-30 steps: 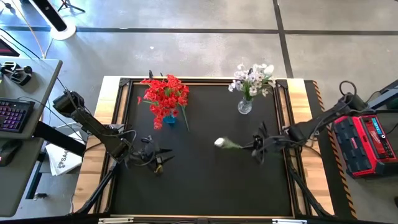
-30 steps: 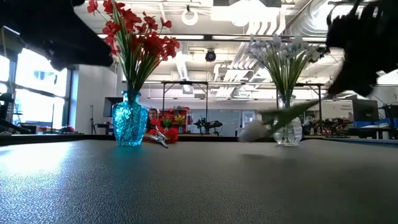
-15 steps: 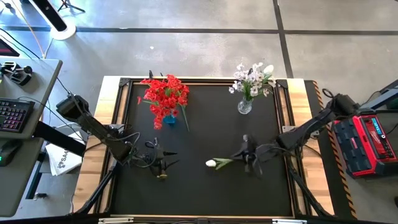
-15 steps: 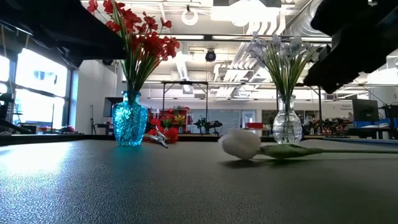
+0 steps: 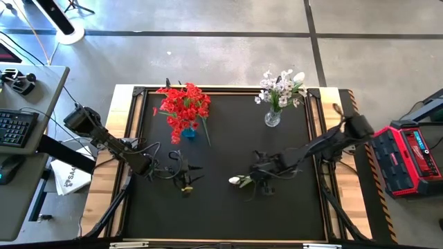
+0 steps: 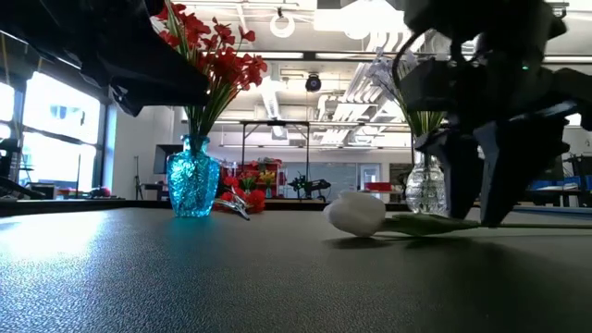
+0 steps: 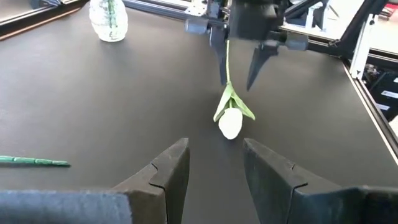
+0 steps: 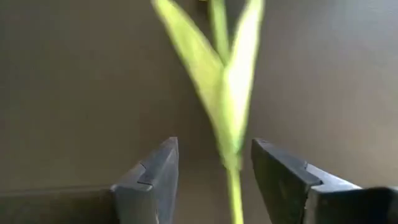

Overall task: Sort flowers into vase by color
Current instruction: Put the white flower into the transparent vase

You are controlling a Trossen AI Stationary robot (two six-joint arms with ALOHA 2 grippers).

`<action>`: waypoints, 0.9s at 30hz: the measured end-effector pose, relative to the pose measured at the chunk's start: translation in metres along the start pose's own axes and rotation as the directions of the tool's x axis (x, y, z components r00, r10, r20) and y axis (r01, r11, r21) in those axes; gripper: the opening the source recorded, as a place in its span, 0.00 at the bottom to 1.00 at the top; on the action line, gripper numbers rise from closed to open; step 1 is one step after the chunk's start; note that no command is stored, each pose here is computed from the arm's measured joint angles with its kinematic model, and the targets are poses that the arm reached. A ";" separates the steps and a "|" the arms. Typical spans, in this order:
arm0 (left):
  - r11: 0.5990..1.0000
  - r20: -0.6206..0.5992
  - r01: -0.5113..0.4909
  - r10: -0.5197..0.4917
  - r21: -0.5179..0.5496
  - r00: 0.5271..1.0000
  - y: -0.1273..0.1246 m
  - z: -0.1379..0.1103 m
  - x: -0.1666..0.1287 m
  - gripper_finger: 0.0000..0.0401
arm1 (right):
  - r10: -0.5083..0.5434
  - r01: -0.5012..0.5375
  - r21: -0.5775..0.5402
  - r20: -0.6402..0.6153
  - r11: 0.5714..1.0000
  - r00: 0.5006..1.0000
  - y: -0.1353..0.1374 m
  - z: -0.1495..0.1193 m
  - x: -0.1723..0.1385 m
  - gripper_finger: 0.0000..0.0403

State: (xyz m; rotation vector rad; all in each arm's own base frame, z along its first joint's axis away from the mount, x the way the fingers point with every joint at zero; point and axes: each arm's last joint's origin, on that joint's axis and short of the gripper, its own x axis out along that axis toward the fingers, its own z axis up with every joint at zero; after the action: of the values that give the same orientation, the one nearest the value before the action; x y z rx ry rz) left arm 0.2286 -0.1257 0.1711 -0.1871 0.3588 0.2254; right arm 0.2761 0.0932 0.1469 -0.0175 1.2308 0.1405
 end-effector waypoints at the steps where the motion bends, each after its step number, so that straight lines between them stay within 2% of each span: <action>1: 1.000 -0.001 0.002 -0.002 0.000 1.000 0.000 0.000 0.000 0.34 | 0.003 -0.003 -0.015 -0.017 1.000 1.000 0.000 0.004 0.004 0.44; 5: 1.000 -0.001 0.003 -0.003 0.000 1.000 0.000 0.000 0.000 0.34 | -0.031 0.028 -0.029 -0.103 0.999 0.994 -0.002 0.020 0.014 0.34; 10: 1.000 -0.003 0.002 -0.002 0.003 1.000 0.000 0.000 0.000 0.34 | -0.018 0.016 -0.015 -0.113 1.000 0.993 -0.002 0.029 0.014 0.08; 12: 1.000 -0.006 0.001 -0.001 0.005 1.000 0.000 0.000 0.000 0.34 | -0.037 0.036 -0.020 -0.070 0.999 0.997 -0.003 0.029 0.008 0.03; 14: 1.000 -0.010 0.012 -0.012 0.007 1.000 -0.001 -0.001 -0.001 0.34 | -0.078 0.078 -0.015 0.003 0.997 0.997 -0.003 0.023 -0.006 0.03; 18: 0.999 -0.015 0.032 -0.032 0.013 0.999 -0.004 -0.003 -0.004 0.34 | -0.139 0.132 0.044 0.244 0.990 0.960 -0.004 -0.001 -0.043 0.01; 20: 0.999 -0.016 0.036 -0.036 0.014 0.999 -0.005 -0.003 -0.004 0.34 | -0.193 0.177 0.076 0.415 0.981 0.889 -0.004 -0.014 -0.062 0.01; 21: 0.999 -0.016 0.037 -0.037 0.015 0.999 -0.005 -0.003 -0.005 0.34 | -0.235 0.215 0.099 0.502 0.972 0.832 -0.005 -0.021 -0.073 0.01; 23: 0.999 -0.012 0.029 -0.029 0.016 1.000 -0.005 -0.003 -0.004 0.34 | -0.346 0.311 0.174 0.654 0.934 0.673 -0.009 -0.033 -0.093 0.01; 25: 1.000 -0.002 0.011 -0.011 0.015 1.000 -0.004 -0.002 -0.004 0.34 | -0.436 0.388 0.260 0.758 0.884 0.486 -0.014 -0.046 -0.111 0.00; 27: 1.000 0.001 0.002 -0.002 0.013 1.000 -0.003 -0.002 -0.003 0.34 | -0.474 0.435 0.321 0.826 0.841 0.306 -0.019 -0.057 -0.127 0.01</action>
State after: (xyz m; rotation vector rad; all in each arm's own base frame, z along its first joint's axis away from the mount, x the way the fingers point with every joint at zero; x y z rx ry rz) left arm 0.2260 -0.1295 0.1709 -0.1741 0.3594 0.2214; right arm 0.1830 0.0564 0.2462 -0.2411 0.0882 -0.3675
